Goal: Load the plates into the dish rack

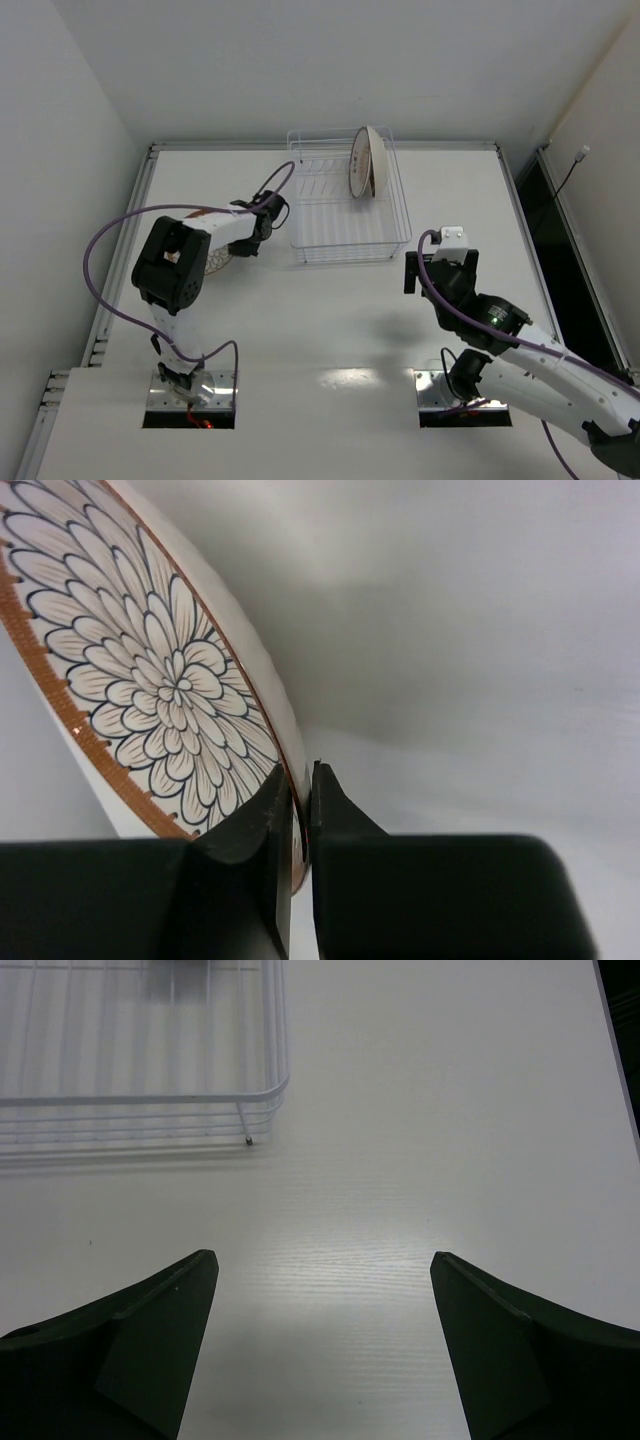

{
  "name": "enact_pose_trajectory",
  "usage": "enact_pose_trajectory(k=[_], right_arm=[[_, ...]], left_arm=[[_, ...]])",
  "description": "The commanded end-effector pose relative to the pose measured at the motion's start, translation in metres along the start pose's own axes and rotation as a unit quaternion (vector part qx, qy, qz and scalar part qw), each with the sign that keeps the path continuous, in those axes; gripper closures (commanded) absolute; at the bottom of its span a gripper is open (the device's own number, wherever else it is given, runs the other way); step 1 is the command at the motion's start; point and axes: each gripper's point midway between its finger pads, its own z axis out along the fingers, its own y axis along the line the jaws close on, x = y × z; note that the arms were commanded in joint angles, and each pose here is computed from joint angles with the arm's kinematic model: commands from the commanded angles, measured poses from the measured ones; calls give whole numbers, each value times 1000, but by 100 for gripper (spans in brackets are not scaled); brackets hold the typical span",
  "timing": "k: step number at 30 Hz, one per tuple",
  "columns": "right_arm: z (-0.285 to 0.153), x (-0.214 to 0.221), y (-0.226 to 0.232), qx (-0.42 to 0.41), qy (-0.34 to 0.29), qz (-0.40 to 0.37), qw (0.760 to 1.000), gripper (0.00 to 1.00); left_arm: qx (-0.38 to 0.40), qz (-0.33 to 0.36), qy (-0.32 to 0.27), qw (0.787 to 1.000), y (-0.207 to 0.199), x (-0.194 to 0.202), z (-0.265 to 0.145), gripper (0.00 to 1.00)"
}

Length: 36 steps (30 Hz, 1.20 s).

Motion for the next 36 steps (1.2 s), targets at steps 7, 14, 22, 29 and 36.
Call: enact_pose_trajectory(k=[7, 14, 22, 29, 36], right_arm=[[1, -5, 1, 5, -16, 18, 1000, 14], [2, -3, -1, 10, -15, 15, 1000, 14], [3, -1, -1, 12, -12, 11, 1000, 14], [3, -1, 0, 12, -12, 16, 1000, 14], [2, -3, -2, 14, -17, 25, 999, 14]], left_arm=[[94, -100, -86, 987, 5, -64, -56, 100], [147, -217, -293, 919, 73, -167, -212, 100], [252, -310, -492, 774, 121, -233, -351, 100], [455, -291, -592, 599, 84, -276, -414, 100], [612, -277, -548, 498, 45, -322, -407, 100]])
